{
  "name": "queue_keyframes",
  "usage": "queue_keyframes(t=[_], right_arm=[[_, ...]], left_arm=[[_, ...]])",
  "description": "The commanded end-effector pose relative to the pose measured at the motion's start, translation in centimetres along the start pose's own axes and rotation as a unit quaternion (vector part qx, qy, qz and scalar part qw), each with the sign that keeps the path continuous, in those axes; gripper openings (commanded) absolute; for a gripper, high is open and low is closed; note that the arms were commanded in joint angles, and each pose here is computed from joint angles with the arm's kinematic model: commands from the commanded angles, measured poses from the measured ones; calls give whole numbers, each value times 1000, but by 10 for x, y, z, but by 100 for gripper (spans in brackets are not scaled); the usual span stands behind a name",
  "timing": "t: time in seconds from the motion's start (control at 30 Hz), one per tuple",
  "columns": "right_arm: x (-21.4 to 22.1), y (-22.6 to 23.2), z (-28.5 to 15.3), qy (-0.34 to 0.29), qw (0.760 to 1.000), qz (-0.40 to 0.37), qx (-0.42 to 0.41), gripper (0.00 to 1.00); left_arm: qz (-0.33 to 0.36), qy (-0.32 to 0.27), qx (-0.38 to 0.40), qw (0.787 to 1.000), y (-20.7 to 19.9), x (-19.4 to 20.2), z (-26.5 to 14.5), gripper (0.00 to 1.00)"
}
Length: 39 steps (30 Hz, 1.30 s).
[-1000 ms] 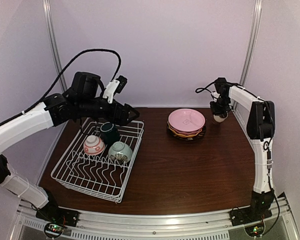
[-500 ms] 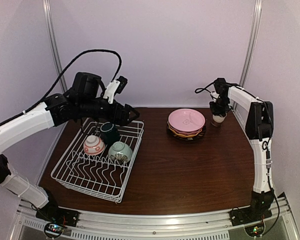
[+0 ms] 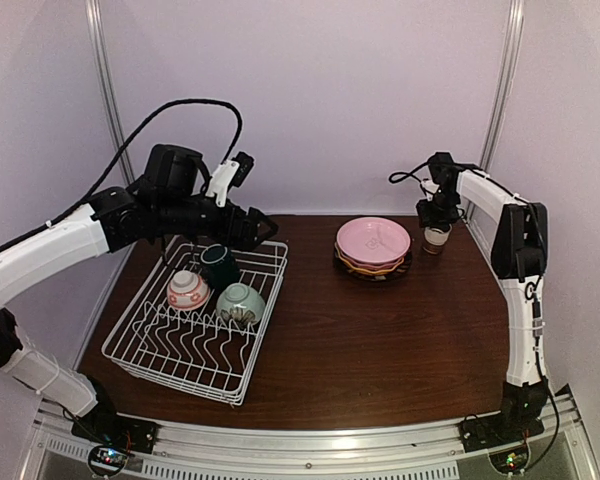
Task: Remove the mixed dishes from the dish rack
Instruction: Place the cup at the corner of the board, then grab the cup from the dish rack.
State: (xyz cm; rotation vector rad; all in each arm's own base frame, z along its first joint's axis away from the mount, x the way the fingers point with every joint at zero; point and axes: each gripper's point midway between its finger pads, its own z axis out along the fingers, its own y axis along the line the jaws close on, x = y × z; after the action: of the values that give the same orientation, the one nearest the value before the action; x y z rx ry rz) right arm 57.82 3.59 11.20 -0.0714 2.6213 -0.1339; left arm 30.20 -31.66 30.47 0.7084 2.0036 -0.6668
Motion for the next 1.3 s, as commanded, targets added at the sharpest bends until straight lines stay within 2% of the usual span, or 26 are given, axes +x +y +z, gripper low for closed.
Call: queue_keyframes(t=[0.0, 0.1, 0.13, 0.47, 0.57, 0.73, 0.87, 1.27], right_arm=[[-28, 0, -55, -53, 999, 5, -10, 73], [-35, 4, -82, -79, 997, 8, -26, 95], [-37, 5, -90, -86, 996, 11, -33, 99], [-31, 29, -176, -157, 982, 15, -99, 100], [-22, 45, -201, -179, 976, 9, -127, 100], [6, 72, -232, -195, 970, -20, -141, 100], [34, 87, -240, -189, 971, -44, -140, 100], [85, 92, -269, -207, 964, -46, -160, 100]], left_arm=[[-24, -3, -29, 999, 19, -4, 0, 97], [-41, 2, -48, 998, 33, -2, -3, 97], [-47, 4, -53, 997, 38, -1, -5, 97], [-127, 61, -159, 977, 120, 32, -16, 97], [-145, 74, -213, 963, 146, 44, -19, 97], [-187, 98, -257, 943, 176, 67, -12, 97], [-215, 109, -282, 929, 192, 81, -4, 97], [-247, 144, -279, 917, 205, 110, 39, 97]])
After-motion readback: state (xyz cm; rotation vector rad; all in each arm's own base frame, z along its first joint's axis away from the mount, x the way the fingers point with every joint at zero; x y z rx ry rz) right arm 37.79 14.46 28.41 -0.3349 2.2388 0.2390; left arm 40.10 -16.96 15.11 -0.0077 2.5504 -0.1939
